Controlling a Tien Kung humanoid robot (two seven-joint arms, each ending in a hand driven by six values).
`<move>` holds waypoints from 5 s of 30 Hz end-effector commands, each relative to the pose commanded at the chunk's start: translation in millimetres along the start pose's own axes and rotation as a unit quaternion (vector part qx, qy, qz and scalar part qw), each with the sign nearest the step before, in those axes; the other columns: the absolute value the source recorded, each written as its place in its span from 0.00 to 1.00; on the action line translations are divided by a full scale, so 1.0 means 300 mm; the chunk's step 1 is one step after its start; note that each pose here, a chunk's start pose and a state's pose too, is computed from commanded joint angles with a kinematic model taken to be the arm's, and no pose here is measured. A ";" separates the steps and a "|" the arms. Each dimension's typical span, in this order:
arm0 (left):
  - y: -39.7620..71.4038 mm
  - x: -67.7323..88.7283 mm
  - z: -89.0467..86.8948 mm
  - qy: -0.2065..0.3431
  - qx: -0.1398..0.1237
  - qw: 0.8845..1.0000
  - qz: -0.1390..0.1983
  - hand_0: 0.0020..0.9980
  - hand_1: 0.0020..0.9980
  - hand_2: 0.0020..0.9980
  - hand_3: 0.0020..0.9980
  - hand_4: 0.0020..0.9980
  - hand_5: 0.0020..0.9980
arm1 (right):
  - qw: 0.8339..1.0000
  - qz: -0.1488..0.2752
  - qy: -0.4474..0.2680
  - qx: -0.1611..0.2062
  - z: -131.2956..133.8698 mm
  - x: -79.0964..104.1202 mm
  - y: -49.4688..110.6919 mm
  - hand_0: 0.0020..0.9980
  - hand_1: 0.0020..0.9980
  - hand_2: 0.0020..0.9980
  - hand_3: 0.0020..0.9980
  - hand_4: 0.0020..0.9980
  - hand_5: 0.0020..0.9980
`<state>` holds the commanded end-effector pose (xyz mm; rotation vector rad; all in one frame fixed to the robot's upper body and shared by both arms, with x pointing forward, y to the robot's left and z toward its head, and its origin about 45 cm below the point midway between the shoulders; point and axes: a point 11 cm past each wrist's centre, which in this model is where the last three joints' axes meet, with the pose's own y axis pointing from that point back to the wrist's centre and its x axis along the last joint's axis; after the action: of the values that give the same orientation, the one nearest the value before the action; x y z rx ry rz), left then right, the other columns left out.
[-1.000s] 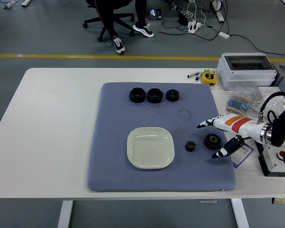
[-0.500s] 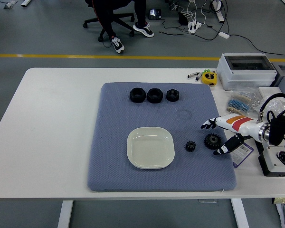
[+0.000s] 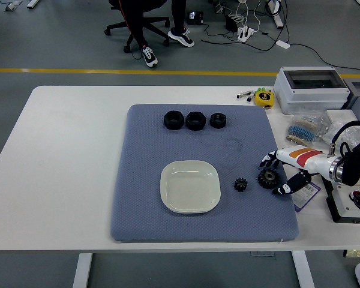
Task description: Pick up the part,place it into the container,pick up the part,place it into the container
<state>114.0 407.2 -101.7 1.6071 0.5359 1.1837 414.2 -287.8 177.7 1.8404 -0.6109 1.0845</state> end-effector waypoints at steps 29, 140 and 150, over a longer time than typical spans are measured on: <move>0.000 0.004 0.009 -0.002 -0.002 1.000 -0.001 0.70 0.67 0.64 0.56 0.63 0.57 | 1.000 0.010 -0.019 -0.008 0.026 -0.015 0.006 0.08 0.18 0.31 0.42 0.58 0.06; -0.001 -0.001 -0.019 -0.013 0.009 1.000 -0.004 0.71 0.68 0.64 0.55 0.63 0.56 | 0.990 -0.005 0.118 0.073 -0.258 0.104 -0.099 0.37 0.50 0.67 0.77 1.00 0.52; 0.000 -0.013 -0.019 -0.014 0.009 1.000 -0.009 0.71 0.68 0.64 0.55 0.63 0.57 | 0.992 -0.015 0.113 0.061 -0.235 0.055 -0.117 0.30 0.45 0.61 0.70 1.00 0.47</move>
<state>107.3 406.6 -103.3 1.6291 0.5433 1.1455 418.4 -208.6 192.2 1.7909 -0.3913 1.3123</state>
